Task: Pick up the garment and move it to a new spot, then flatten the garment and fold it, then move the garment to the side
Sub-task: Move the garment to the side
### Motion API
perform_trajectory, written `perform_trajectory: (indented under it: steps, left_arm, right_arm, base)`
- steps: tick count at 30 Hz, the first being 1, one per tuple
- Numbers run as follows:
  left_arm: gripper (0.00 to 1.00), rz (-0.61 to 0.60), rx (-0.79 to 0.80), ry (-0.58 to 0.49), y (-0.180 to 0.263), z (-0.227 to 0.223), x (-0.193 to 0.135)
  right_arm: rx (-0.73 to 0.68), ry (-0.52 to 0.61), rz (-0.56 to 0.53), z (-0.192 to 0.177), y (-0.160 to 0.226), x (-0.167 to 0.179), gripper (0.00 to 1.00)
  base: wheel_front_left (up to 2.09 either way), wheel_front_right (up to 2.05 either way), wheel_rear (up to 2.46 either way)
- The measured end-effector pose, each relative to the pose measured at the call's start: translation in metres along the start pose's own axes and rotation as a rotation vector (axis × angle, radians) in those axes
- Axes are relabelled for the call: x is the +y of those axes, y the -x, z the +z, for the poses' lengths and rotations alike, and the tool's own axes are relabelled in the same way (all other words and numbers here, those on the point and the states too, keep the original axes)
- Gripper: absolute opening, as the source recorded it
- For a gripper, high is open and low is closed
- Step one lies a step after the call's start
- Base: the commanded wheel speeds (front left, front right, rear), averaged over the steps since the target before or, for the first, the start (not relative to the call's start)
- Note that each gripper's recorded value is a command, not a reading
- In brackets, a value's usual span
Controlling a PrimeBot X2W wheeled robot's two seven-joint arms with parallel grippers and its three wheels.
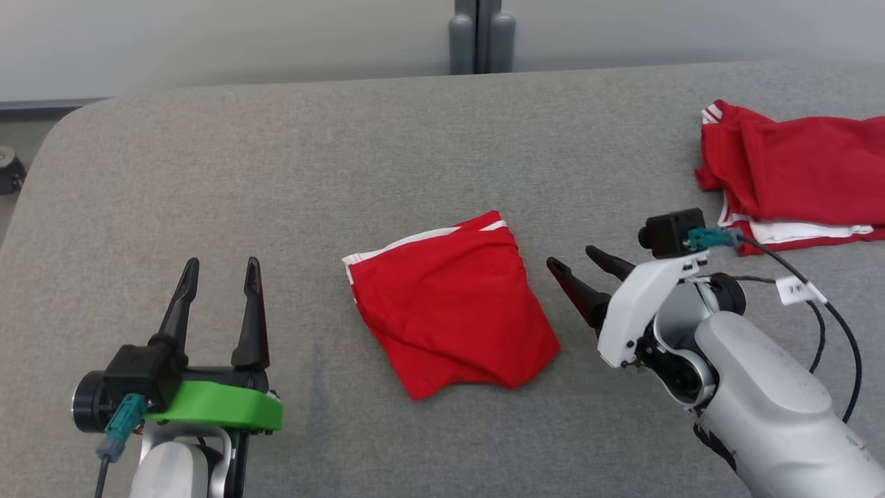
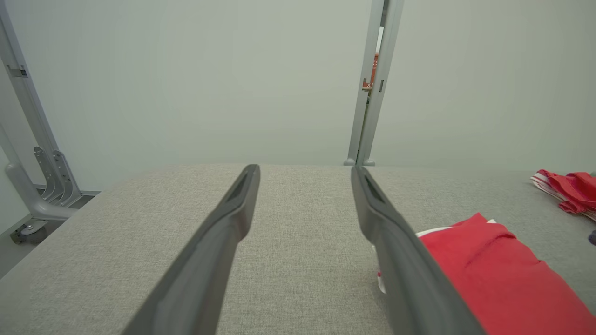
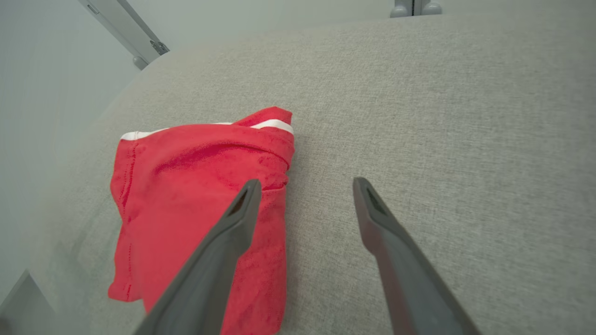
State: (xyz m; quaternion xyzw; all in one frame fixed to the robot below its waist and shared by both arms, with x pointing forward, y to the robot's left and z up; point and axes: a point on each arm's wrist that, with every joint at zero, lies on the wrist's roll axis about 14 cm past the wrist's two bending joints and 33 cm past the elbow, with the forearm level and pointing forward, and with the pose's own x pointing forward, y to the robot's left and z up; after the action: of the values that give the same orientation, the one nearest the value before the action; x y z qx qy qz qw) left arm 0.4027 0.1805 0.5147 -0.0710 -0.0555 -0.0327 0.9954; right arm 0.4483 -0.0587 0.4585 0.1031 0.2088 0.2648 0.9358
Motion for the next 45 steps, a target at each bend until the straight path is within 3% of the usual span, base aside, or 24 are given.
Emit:
perform_trajectory:
  steps: [14,19,20,21,22,26,33,45]
  left_arm:
    - [1.00,0.101,0.020,0.002,0.015,-0.003,0.031]
    - [1.00,0.125,0.028,0.001,0.019,-0.005,0.038]
    - [1.00,0.127,0.029,0.002,0.020,-0.005,0.039]
    - [1.00,0.128,0.029,0.004,0.020,-0.005,0.039]
    - [1.00,0.129,0.029,0.006,0.020,-0.005,0.039]
    - [1.00,0.116,0.022,0.011,0.018,-0.004,0.035]
    - [1.00,0.040,0.001,0.019,0.009,0.001,0.011]
    - [1.00,-0.227,-0.002,0.037,-0.015,-0.001,-0.071]
  right_arm:
    - [0.463,-0.115,0.135,-0.061,-0.045,0.040,1.00]
    - [0.494,-0.139,0.157,-0.067,-0.051,0.048,1.00]
    - [0.488,-0.140,0.160,-0.066,-0.051,0.049,0.48]
    - [0.473,-0.143,0.163,-0.065,-0.052,0.050,0.33]
    - [0.463,-0.146,0.170,-0.063,-0.052,0.053,0.00]
    - [0.395,-0.146,0.198,-0.048,-0.049,0.060,0.00]
    - [0.285,-0.092,0.136,-0.021,-0.028,0.029,0.00]
    - [0.149,-0.150,-0.008,-0.012,0.044,-0.024,0.00]
  base:
    - [0.00,0.00,0.00]
    - [0.00,0.00,0.00]
    - [0.00,0.00,0.00]
    - [0.00,0.00,0.00]
    - [0.00,0.00,0.00]
    - [0.00,0.00,0.00]
    - [0.00,0.00,0.00]
    - [0.00,0.00,0.00]
